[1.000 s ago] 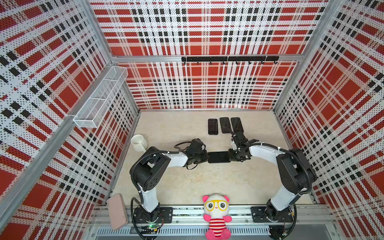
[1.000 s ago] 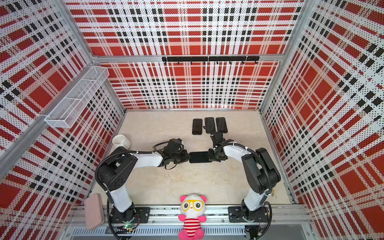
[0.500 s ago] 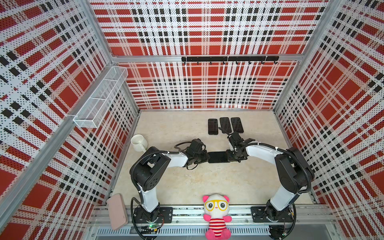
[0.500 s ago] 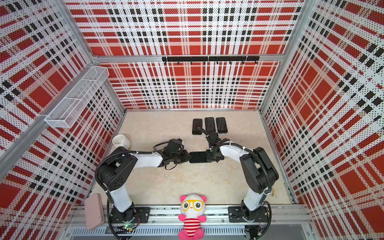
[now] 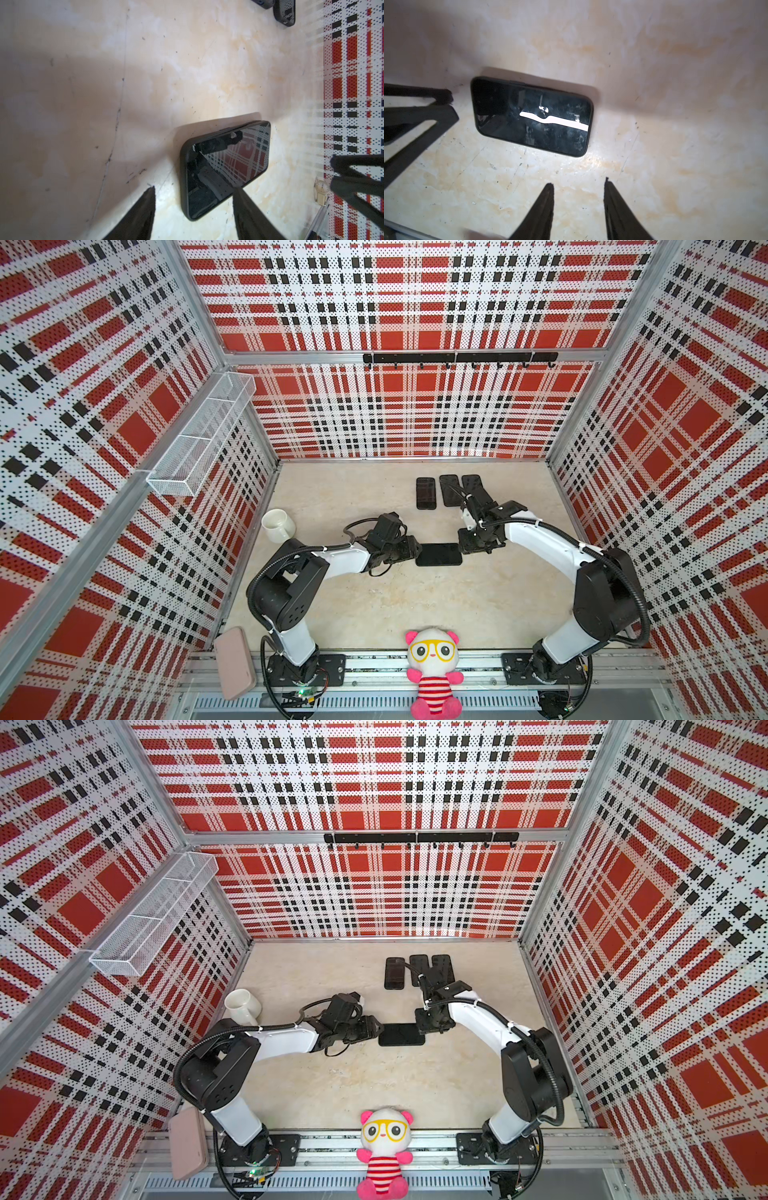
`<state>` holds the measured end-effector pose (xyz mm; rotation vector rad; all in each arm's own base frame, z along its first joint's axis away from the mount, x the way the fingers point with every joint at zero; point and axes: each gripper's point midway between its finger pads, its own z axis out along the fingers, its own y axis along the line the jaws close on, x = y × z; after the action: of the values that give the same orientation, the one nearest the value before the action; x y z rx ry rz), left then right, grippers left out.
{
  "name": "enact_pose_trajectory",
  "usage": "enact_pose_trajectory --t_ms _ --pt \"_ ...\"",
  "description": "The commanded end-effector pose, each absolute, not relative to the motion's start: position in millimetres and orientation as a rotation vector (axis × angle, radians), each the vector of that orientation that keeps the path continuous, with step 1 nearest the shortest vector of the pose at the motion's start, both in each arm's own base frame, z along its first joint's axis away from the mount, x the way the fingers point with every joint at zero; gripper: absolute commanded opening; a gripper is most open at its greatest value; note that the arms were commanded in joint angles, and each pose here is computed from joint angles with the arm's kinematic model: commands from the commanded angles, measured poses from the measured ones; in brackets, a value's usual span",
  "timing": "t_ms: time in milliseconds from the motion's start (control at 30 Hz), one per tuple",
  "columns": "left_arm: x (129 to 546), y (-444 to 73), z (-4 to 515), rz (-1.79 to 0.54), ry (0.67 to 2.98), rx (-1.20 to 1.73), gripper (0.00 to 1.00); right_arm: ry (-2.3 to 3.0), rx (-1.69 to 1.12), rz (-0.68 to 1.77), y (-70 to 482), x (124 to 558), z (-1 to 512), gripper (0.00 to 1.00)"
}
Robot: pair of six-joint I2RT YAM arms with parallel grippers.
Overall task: Put the phone into the phone case
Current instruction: 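Open the right gripper and lift it off the phone's far end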
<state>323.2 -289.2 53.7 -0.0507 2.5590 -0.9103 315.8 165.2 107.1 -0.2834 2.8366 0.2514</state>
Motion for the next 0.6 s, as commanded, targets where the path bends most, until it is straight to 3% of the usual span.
enact_pose_trajectory --t_ms 0,233,567 --pt "318 -289 62 -0.883 2.549 -0.040 0.65 2.824 -0.391 0.234 159 322 119 0.43" --pt "304 -289 47 -0.866 2.587 -0.065 0.63 2.856 -0.471 0.283 165 340 103 0.27" --pt "315 -289 35 -0.842 2.601 -0.064 0.51 2.920 -0.537 0.289 169 352 65 0.22"
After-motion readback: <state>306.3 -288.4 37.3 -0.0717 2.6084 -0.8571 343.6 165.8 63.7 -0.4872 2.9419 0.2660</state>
